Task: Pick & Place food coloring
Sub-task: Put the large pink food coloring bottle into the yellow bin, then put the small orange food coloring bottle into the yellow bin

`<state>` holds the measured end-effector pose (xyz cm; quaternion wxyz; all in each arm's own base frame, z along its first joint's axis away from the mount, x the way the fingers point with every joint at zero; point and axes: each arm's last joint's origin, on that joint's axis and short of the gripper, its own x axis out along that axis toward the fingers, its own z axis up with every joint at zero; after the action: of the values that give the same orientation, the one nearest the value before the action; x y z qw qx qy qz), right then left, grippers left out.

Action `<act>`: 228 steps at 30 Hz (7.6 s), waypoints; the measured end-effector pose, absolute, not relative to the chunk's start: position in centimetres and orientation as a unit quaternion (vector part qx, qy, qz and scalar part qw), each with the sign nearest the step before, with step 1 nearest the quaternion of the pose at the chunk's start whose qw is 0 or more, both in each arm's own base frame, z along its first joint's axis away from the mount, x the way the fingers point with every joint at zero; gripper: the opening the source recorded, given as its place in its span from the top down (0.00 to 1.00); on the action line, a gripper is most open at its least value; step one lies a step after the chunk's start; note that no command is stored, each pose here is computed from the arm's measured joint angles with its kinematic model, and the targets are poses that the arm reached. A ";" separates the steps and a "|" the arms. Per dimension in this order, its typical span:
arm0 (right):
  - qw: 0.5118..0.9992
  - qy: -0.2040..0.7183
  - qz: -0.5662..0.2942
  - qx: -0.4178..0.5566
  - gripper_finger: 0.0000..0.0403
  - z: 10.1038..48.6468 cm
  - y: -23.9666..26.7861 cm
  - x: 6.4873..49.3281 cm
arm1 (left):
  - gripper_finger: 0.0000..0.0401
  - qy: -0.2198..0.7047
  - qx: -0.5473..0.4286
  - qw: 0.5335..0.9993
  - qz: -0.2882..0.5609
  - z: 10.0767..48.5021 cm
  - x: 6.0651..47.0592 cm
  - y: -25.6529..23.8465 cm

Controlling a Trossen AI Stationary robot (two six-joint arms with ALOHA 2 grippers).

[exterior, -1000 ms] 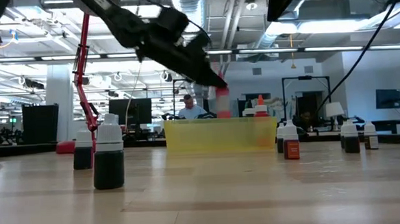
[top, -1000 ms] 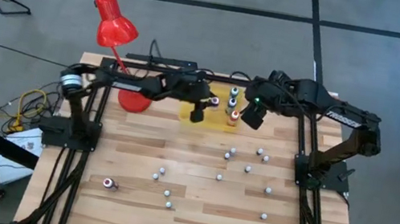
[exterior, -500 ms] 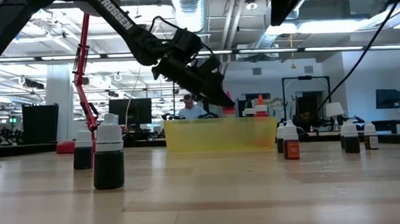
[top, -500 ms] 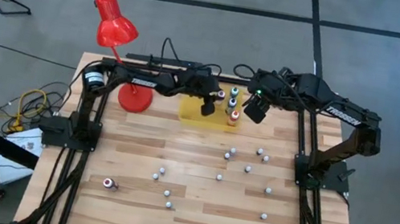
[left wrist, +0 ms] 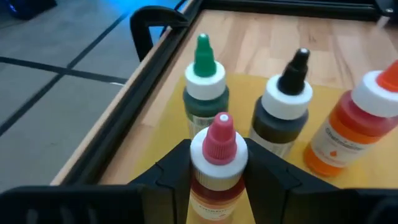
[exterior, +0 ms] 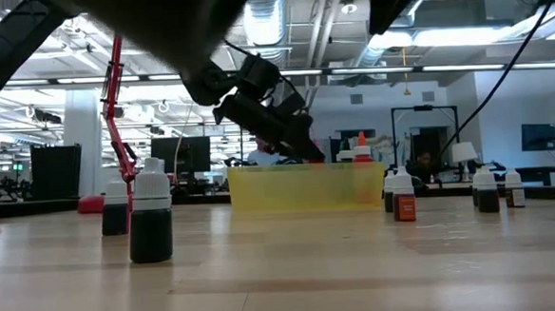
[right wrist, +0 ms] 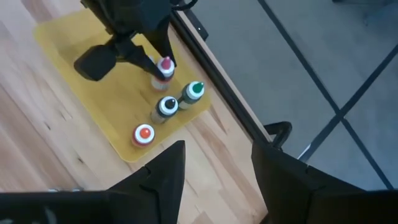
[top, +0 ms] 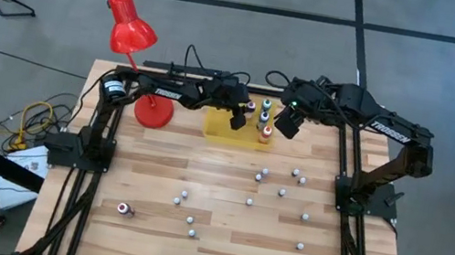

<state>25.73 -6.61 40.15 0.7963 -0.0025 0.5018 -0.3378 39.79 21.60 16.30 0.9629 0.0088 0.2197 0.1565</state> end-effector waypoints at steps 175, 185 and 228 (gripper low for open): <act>0.801 0.594 -0.039 0.064 0.60 17.1 10.3 32.6 | 0.49 0.300 -0.027 0.953 0.040 25.3 17.1 -10.7; 0.793 0.601 -0.058 0.081 0.60 17.0 10.1 32.4 | 0.49 0.301 -0.015 0.953 0.037 25.3 17.1 -10.7; 0.791 0.598 -0.063 0.112 0.96 17.2 10.2 32.5 | 0.49 0.300 -0.015 0.953 0.037 25.3 17.1 -10.7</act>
<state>32.52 10.17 17.15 0.7911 0.1124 0.5980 -0.0627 17.09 -10.68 25.33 0.9530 -0.0150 0.3004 0.0375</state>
